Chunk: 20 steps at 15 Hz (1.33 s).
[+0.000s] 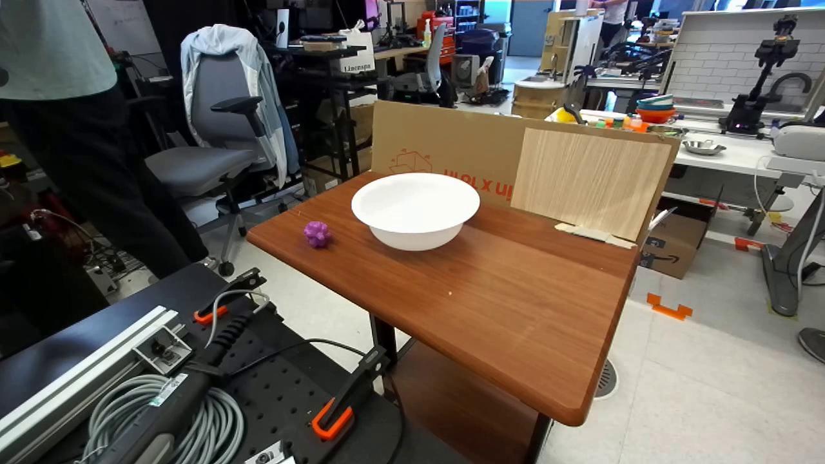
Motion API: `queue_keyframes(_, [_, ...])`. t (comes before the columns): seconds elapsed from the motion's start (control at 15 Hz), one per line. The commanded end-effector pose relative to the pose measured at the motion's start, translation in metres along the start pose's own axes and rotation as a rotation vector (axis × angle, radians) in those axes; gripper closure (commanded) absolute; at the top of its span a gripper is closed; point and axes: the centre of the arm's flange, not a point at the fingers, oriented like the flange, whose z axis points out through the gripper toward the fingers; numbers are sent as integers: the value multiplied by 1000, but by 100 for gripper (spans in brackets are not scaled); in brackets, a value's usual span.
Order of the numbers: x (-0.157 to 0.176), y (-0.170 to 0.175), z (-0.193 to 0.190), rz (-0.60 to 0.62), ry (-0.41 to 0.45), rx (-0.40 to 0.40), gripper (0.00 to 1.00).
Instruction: Take the toy grapes from the table and put them in the white bowl
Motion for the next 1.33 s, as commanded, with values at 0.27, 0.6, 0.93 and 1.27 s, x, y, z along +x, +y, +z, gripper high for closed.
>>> queue_keyframes(0.27, [-7, 3, 6, -148, -92, -26, 0])
queue_keyframes(0.6, [-5, 27, 15, -364, -216, -53, 0])
queue_keyframes(0.93, [26, 50, 30, -425, -281, -113, 0])
queue_keyframes(1.27, [76, 88, 69, -164, -156, -117, 0])
